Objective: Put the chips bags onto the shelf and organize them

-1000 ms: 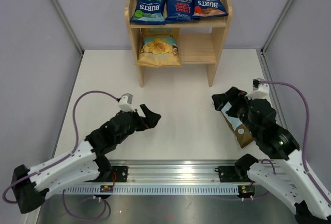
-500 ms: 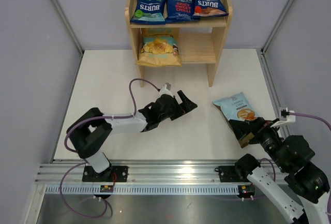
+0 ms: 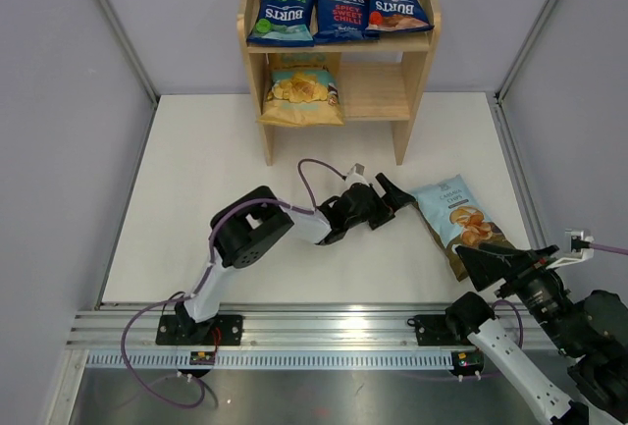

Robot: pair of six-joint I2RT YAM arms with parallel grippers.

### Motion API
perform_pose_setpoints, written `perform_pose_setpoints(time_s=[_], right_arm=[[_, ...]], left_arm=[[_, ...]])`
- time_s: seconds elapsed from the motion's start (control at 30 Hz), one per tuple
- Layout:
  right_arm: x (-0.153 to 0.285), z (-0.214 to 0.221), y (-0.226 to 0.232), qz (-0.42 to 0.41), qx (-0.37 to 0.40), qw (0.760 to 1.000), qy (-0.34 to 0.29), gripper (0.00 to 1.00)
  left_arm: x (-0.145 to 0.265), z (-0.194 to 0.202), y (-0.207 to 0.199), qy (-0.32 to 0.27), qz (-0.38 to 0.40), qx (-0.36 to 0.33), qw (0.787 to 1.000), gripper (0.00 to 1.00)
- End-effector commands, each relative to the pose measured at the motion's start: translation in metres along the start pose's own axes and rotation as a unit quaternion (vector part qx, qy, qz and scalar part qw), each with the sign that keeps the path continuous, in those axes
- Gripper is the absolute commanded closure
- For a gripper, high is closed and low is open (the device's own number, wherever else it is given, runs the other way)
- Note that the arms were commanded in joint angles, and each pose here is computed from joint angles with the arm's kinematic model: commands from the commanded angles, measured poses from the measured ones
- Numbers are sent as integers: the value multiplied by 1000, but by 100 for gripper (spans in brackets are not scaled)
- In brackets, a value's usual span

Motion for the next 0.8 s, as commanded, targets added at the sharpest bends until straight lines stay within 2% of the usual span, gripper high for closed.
perform_pose_setpoints(time_s=[0.0, 0.27, 0.57, 0.77], right_arm=[[18, -6, 12, -31, -13, 999, -4, 4], [34, -10, 16, -51, -32, 998, -13, 6], [40, -12, 17, -49, -31, 998, -9, 8], [37, -10, 15, -47, -31, 998, -9, 8]], left_arm=[[-17, -3, -43, -10, 71, 21, 997, 1], [-51, 6, -38, 2, 57, 28, 998, 1], [-78, 30, -35, 66, 69, 19, 995, 2], [-77, 28, -48, 56, 132, -5, 990, 17]])
Point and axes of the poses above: each gripper's point midway between its finger pads, its own x axis back along the fingers, its own y axis along the line the jaws close on, z = x × y, the point moved 2 cm from there along x, back along the fingers, and after that the axes turned 2 degrees about -x, right-handed, at the moved point
